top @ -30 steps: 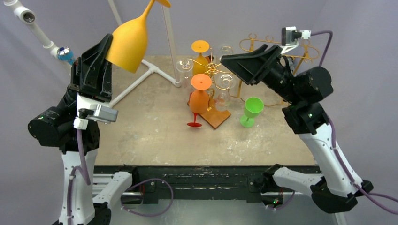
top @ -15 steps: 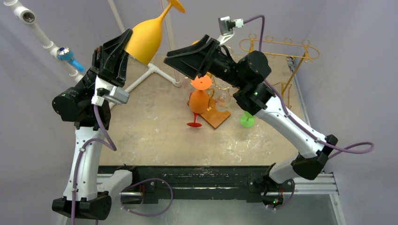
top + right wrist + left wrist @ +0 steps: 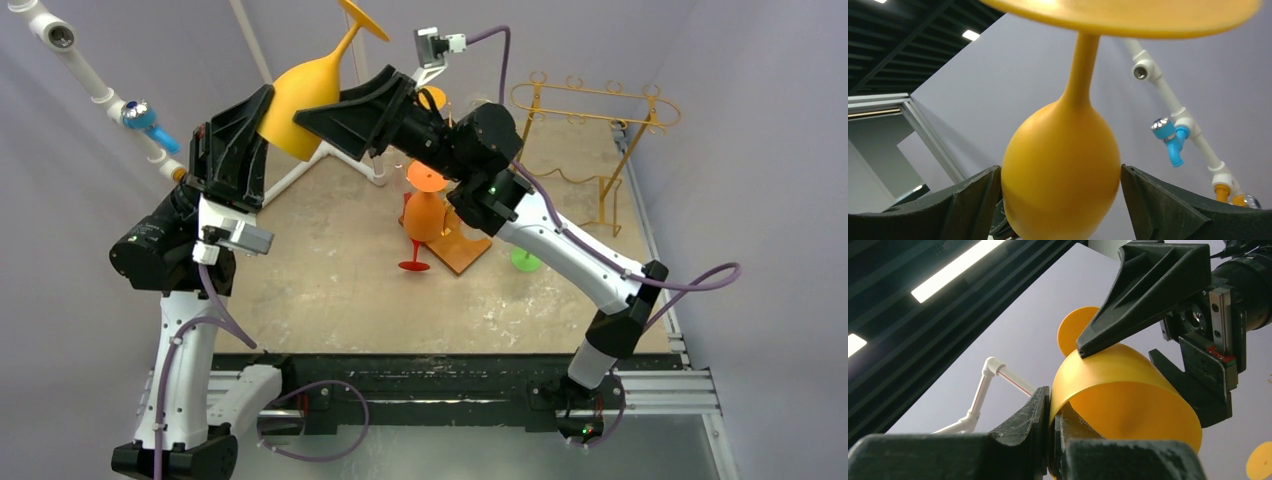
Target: Place the wine glass upside down on the wine glass rack
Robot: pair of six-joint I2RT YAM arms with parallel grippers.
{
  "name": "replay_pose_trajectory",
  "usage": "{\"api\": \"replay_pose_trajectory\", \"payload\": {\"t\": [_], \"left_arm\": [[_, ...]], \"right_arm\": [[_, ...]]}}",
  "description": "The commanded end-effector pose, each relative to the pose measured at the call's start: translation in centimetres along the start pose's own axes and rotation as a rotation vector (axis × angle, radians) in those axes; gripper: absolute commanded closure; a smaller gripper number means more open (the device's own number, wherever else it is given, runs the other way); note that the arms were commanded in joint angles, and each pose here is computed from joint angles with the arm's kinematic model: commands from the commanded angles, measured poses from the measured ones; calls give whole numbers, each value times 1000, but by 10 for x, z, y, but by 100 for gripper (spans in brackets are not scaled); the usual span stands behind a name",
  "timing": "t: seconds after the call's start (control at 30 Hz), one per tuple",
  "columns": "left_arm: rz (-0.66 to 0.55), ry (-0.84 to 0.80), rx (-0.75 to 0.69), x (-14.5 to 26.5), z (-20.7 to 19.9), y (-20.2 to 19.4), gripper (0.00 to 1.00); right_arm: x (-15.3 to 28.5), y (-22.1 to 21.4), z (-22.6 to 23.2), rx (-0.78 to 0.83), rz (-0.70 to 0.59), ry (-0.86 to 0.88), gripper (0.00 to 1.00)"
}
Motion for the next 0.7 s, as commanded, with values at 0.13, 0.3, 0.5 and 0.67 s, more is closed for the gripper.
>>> {"api": "replay_pose_trajectory", "payload": {"t": [0.13, 0.3, 0.5, 0.67], "left_arm": [[-33, -60, -91, 4, -9, 6, 100], [47, -110, -79, 8, -16, -5, 91], [215, -273, -43, 24, -40, -26, 22], [306, -428, 49, 46, -69, -28, 0]], "right_arm": [[-12, 0, 37, -67, -63, 150, 1], [4, 3, 45, -50, -58, 144, 16], [38, 20, 29, 10, -84, 8, 42], [64, 31, 1, 113, 31, -192, 49]]}}
Point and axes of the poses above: each gripper's point midway between its finger pads, its own x axis back along the fingers, its own z axis along the line the jaws close on, y = z × x, the point moved 5 cm from there along x, back along the fingers, and after that the axes turned 6 degrees about x, right-handed, at the moved point
